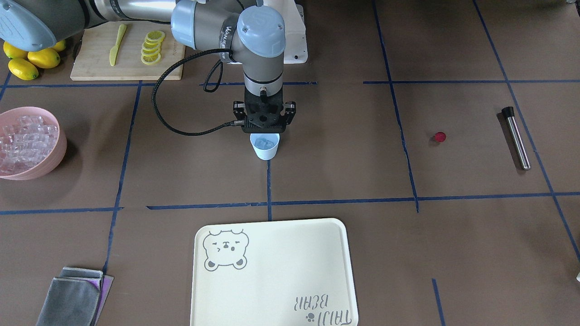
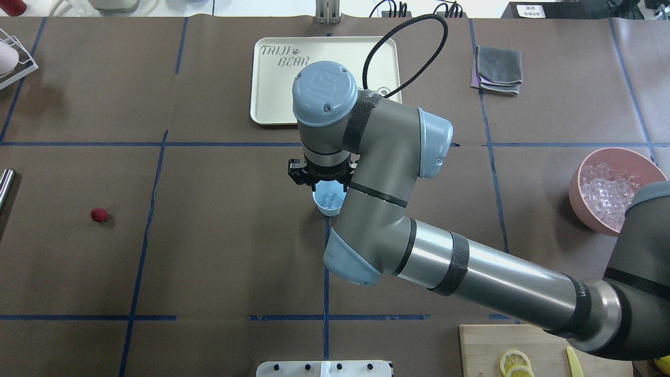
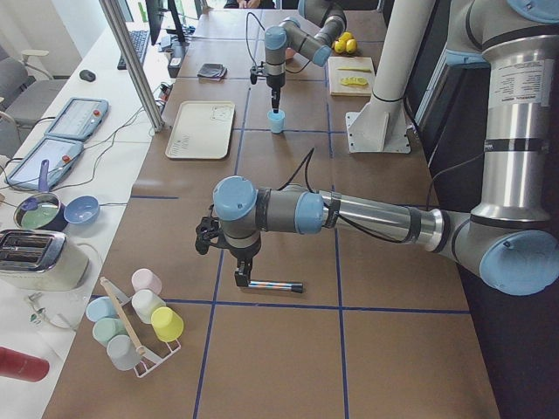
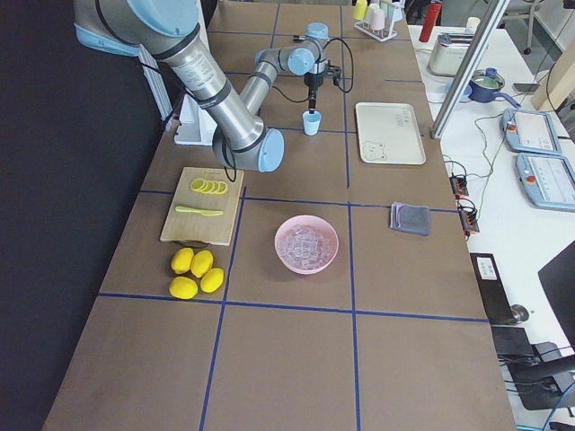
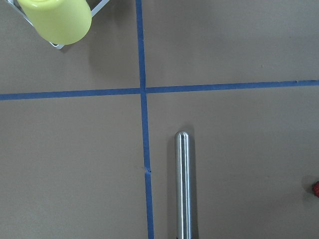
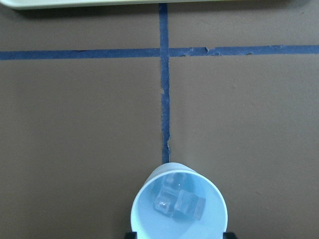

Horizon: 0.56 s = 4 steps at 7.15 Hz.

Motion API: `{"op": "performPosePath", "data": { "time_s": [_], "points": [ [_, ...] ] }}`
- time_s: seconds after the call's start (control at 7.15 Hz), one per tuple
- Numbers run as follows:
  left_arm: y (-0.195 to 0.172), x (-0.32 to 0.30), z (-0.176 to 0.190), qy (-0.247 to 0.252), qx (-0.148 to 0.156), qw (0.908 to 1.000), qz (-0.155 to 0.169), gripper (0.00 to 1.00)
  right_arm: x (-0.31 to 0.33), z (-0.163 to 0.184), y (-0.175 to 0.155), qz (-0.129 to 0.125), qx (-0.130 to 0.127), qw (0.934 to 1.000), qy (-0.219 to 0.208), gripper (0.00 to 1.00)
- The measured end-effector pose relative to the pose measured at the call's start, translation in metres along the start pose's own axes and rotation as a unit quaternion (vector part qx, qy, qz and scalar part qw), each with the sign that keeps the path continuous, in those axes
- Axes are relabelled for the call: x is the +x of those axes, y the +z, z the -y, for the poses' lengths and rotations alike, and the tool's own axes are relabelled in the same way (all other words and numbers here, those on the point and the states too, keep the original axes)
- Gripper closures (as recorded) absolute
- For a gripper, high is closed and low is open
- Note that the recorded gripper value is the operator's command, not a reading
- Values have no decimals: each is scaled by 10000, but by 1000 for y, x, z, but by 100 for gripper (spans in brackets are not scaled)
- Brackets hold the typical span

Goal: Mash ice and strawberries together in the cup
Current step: 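Lower the right gripper into the cup and release the ice cube, then raise the right gripper away from the cup toward the tray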

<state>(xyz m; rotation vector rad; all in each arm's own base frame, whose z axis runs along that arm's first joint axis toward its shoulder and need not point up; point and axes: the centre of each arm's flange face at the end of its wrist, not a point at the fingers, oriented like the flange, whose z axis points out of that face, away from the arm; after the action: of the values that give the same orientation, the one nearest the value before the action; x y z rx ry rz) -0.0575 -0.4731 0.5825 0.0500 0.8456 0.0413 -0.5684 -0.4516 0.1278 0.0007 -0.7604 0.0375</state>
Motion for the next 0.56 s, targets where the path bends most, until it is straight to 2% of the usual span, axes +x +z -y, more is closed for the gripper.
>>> {"op": "performPosePath", "data": {
  "time_s": [0.14,0.56],
  "points": [
    [0,0,0,4,3,10000,0,0,0,0,0,0,1,10000,0,1],
    [-1,1,0,5,4,10000,0,0,0,0,-1,6,11,10000,-2,0]
  ]
}}
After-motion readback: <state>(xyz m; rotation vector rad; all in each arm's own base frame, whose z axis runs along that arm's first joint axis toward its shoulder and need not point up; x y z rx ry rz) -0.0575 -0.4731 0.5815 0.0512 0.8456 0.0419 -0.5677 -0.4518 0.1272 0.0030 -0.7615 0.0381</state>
